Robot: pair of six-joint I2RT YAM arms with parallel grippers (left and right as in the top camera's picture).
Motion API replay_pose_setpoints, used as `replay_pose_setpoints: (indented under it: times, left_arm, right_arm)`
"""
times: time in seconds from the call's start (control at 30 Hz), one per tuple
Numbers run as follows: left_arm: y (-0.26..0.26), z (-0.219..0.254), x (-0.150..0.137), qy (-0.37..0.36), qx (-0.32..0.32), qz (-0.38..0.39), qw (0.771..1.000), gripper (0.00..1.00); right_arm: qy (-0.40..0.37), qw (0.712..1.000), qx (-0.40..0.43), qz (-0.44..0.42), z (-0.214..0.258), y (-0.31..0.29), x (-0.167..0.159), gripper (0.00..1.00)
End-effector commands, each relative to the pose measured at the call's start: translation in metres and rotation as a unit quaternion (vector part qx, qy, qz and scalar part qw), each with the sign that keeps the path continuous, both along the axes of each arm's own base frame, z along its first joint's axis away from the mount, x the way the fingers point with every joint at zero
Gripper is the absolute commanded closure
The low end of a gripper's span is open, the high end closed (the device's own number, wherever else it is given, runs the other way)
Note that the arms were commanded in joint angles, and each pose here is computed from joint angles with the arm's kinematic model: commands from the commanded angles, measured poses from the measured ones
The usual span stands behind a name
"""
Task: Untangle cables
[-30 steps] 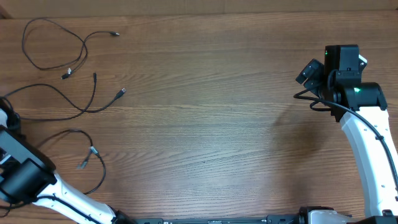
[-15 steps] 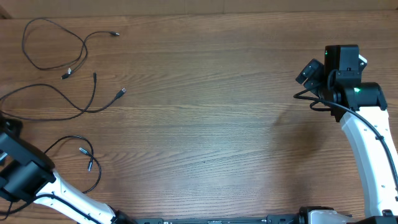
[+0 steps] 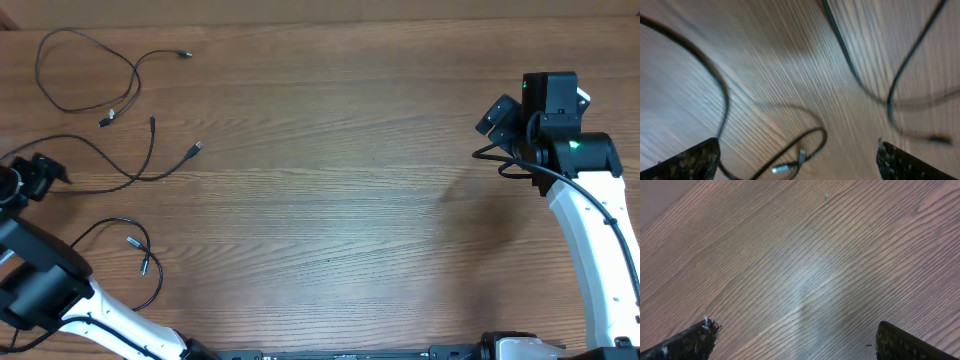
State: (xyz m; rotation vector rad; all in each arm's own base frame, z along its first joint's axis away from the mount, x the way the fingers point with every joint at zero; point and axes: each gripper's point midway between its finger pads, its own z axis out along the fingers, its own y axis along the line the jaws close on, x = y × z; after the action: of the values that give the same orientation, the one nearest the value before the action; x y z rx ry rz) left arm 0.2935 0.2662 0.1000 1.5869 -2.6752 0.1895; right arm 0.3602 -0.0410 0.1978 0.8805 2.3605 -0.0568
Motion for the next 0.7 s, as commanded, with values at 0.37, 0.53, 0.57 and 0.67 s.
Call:
replay_pose_setpoints:
  times: [0.37,0.53,0.57,0.67]
  left_arm:
    - [-0.056,-0.063,-0.034,0.082,-0.058,-0.085,0.991,0.09]
    - [-0.054,-0.068,-0.032,0.076,-0.052,-0.084,0.992,0.36]
    - [-0.053,-0.068,-0.031,0.075,-0.050,-0.084,0.992,0.42]
    - [-0.052,-0.068,-0.027,0.066,-0.049,-0.081,0.993,0.86]
  right_arm:
    - [-0.010,1.000,0.000,-0.002,0.006,-0.001,0.001,0.00]
    - [-0.010,1.000,0.000,-0.002,0.006,-0.001,0.001,0.00]
    - [-0.010,1.000,0.000,-0.002,0.006,-0.001,0.001,0.00]
    - [-0.010,1.000,0.000,-0.002,0.006,-0.001,0.001,0.00]
